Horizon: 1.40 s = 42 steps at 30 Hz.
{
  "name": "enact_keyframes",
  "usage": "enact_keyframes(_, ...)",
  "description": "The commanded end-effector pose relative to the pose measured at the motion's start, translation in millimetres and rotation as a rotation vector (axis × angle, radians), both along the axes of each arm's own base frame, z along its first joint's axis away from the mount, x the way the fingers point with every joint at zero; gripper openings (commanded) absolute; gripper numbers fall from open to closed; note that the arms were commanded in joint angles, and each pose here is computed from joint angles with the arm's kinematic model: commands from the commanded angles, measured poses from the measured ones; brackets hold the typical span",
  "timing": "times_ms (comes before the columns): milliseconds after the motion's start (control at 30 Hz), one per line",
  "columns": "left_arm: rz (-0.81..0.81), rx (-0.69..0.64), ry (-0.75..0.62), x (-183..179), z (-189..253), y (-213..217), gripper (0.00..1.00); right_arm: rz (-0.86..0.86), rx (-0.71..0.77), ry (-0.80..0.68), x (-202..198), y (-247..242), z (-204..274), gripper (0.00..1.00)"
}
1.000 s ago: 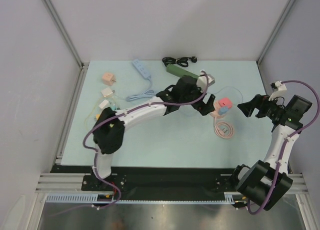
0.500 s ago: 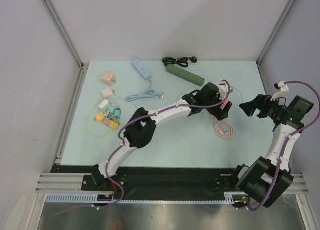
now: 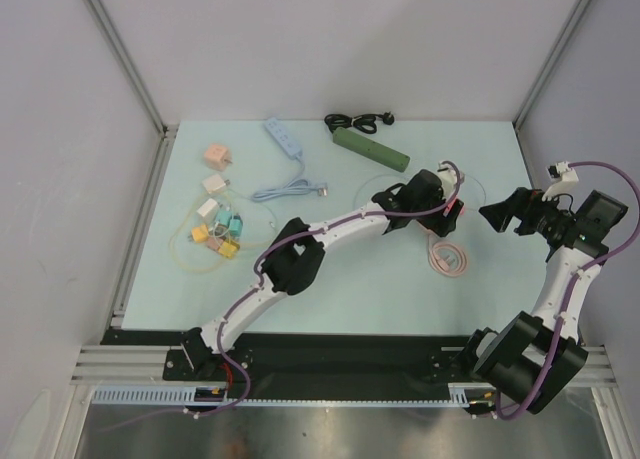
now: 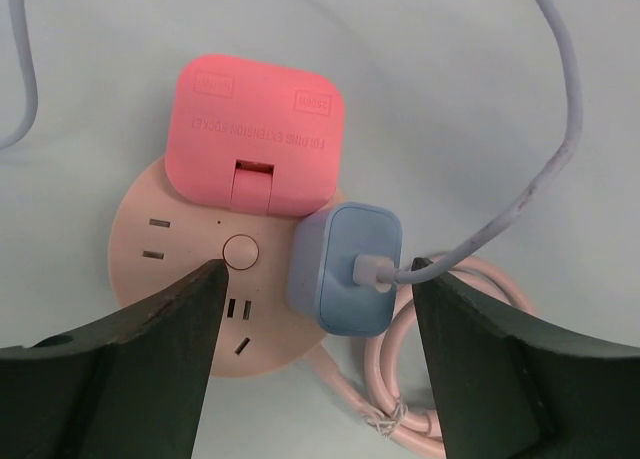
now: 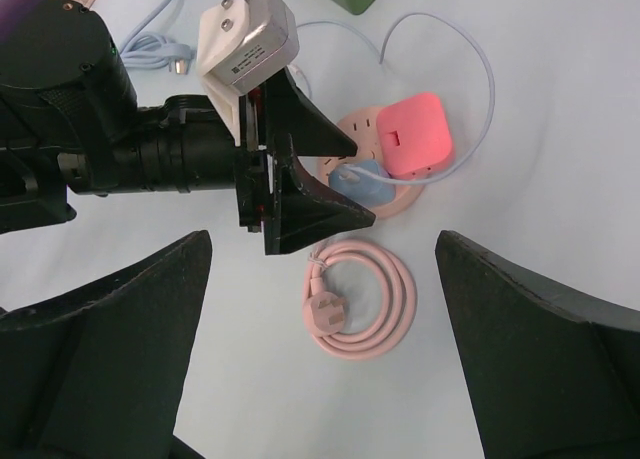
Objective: Pull the plug off the socket
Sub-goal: Remove the plug from the socket.
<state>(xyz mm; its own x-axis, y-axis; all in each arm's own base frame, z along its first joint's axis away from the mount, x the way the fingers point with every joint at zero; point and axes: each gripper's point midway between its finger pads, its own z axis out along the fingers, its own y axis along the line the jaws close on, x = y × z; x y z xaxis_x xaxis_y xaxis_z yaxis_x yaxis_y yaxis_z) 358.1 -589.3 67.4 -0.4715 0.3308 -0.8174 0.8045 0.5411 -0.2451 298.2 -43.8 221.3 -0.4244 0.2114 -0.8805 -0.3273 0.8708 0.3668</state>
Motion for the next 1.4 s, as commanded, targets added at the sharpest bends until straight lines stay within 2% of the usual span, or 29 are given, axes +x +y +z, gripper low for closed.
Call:
enact_keyframes(0, 0.014, -0.094, -0.067, 8.4, 35.6, -17.9, 0.78, 0.003, 0.005, -0.014, 1.9, -1.5, 3.7, 1.00)
enact_keyframes(333, 0.008, -0.092, -0.109, 7.1, 29.3, -28.7, 0.55, 0.007, 0.011, -0.012, 2.3, -2.0, 3.5, 1.00)
enact_keyframes(633, 0.005, -0.045, -0.110, 7.0, 13.8, -25.0, 0.50, 0.004, 0.031, -0.007, 1.4, -4.4, 2.1, 1.00)
enact_keyframes(700, 0.003, -0.022, -0.111, 6.6, 8.9, -21.8, 0.31, 0.003, 0.033, -0.005, 1.5, -4.9, 1.5, 1.00)
enact_keyframes(733, 0.007, -0.020, -0.116, 6.6, 12.1, -21.2, 0.08, 0.003, 0.032, -0.007, 1.6, -5.0, 1.7, 1.00)
enact_keyframes(767, 0.010, -0.011, -0.125, 7.4, 12.3, -18.8, 0.00, 0.002, 0.033, -0.005, 1.4, -5.3, 1.2, 1.00)
enact_keyframes(800, 0.007, -0.012, -0.130, 6.1, 14.2, -18.3, 0.00, 0.001, 0.032, -0.006, 1.6, -5.7, 1.2, 1.00)
enact_keyframes(833, 0.007, -0.046, -0.160, 5.9, 40.6, -18.7, 0.00, 0.000, 0.033, -0.004, 1.6, -5.7, 0.3, 1.00)
enact_keyframes(867, 0.001, -0.050, -0.173, 3.9, 38.9, -16.7, 0.00, 0.000, 0.034, -0.004, 1.6, -5.7, -0.1, 1.00)
enact_keyframes(900, -0.004, -0.076, -0.196, 0.1, 55.0, -17.6, 0.00, -0.001, 0.034, -0.002, 1.5, -5.7, -0.8, 1.00)
enact_keyframes(933, -0.003, -0.126, -0.233, -3.1, 92.3, -15.3, 0.00, 0.001, 0.036, -0.004, 1.2, -5.1, -0.5, 1.00)
enact_keyframes(967, -0.001, -0.120, -0.225, -8.4, 90.8, -8.3, 0.00, 0.001, 0.036, -0.004, 1.7, -5.4, -1.3, 1.00)
enact_keyframes(1100, 0.058, -0.281, -0.263, -17.7, 162.4, 15.3, 0.00, 0.019, 0.062, -0.006, 0.6, -1.2, -1.2, 1.00)
enact_keyframes(1233, 0.157, -0.430, -0.181, -23.8, 198.7, 54.3, 0.00, 0.063, 0.097, -0.002, 0.4, 8.8, -2.3, 1.00)
enact_keyframes(1267, 0.177, -0.424, -0.141, -26.2, 185.0, 64.1, 0.00, 0.074, 0.099, -0.003, 0.7, 11.5, -2.5, 1.00)
enact_keyframes(1300, 0.231, -0.464, -0.143, -19.0, 202.6, 79.3, 0.00, 0.089, 0.106, 0.000, 0.9, 15.3, -3.5, 1.00)
enact_keyframes(1367, 0.299, -0.506, -0.073, -17.5, 197.7, 94.6, 0.00, 0.137, 0.120, 0.015, 2.5, 28.3, -7.7, 1.00)
